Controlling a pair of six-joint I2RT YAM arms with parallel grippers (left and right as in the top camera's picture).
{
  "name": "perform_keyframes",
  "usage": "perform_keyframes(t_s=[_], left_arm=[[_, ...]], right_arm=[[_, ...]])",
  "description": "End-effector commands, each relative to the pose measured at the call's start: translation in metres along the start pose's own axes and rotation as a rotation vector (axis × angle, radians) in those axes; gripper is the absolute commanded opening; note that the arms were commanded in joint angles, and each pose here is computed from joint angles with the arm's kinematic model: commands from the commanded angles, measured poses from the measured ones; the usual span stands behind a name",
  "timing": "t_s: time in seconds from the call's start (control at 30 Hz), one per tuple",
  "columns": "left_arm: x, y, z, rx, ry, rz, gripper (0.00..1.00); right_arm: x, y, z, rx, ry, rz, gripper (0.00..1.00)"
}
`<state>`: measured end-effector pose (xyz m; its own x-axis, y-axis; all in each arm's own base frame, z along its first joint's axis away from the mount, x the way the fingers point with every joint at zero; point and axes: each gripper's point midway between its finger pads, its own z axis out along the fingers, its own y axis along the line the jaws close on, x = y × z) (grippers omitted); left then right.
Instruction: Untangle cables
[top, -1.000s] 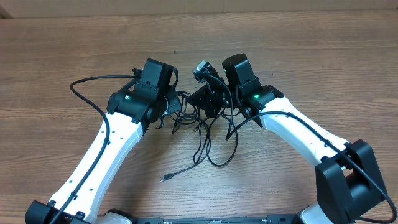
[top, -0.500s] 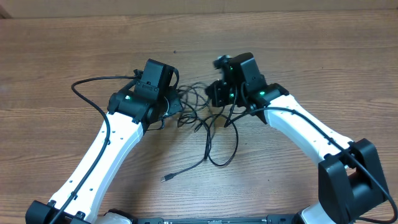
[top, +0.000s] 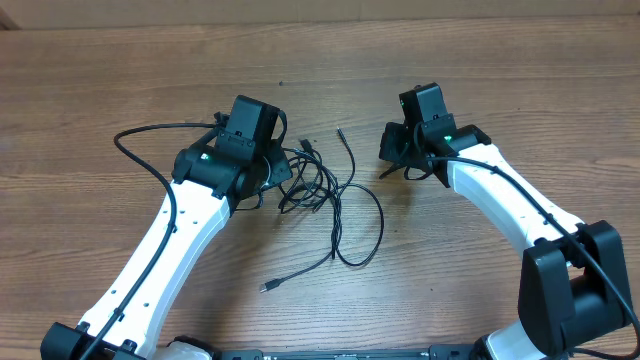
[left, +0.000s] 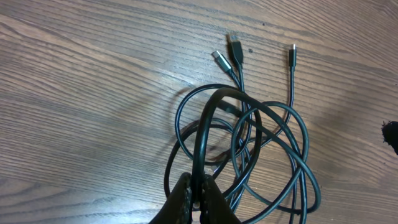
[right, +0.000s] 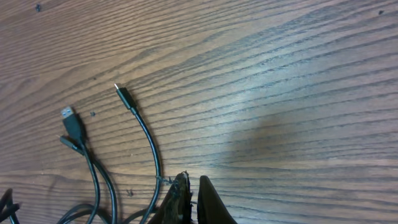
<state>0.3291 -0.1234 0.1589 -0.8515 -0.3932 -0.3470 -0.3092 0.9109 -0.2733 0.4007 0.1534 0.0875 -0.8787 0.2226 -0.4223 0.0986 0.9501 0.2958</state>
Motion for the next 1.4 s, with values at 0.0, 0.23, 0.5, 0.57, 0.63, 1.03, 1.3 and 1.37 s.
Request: perform_keyframes(t_s=[0.0,0.23,0.5,0.57,0.63,1.03,1.3,1.37], left_arm=[[-0.006,0.001,-0.002,-0.006,-0.019,0.003,0.04],[-0.006,0.001,-0.002,-0.006,-0.019,0.004,0.04],[-0.007,0.000,-0.002,-0.003,-0.023,0.003,0.04],[-0.007,0.000,-0.002,-0.006,-0.025,0.003,0.04],[-0.007,0.001,-0.002,-0.007,-0.026,0.004,0.04],[-0.007,0.001,-0.002,-0.008,-0.027,0.004,0.04],[-0.007,0.001,-0.002,-0.009,-0.027,0.004,0.04],[-0.007,0.001,-0.002,-0.010,-0.025,0.003,0.04]], right_arm=[[-0.006,0.013,-0.009,-0.054,-0.024,-0.020,0.04],[0.008,0.091,-0.031,-0.511,0.026,-0.333,0.33],[0.034,0.128,-0.055,-0.751,0.076,-0.478,0.56],[0.040,0.131,-0.055,-0.754,0.092,-0.485,0.56],[0.052,0.137,-0.056,-0.761,0.115,-0.525,0.56],[0.070,0.125,-0.041,-0.623,0.153,-0.575,0.04],[0.062,0.125,-0.040,-0.607,0.141,-0.511,0.04],[0.048,0.126,-0.042,-0.610,0.116,-0.427,0.04]])
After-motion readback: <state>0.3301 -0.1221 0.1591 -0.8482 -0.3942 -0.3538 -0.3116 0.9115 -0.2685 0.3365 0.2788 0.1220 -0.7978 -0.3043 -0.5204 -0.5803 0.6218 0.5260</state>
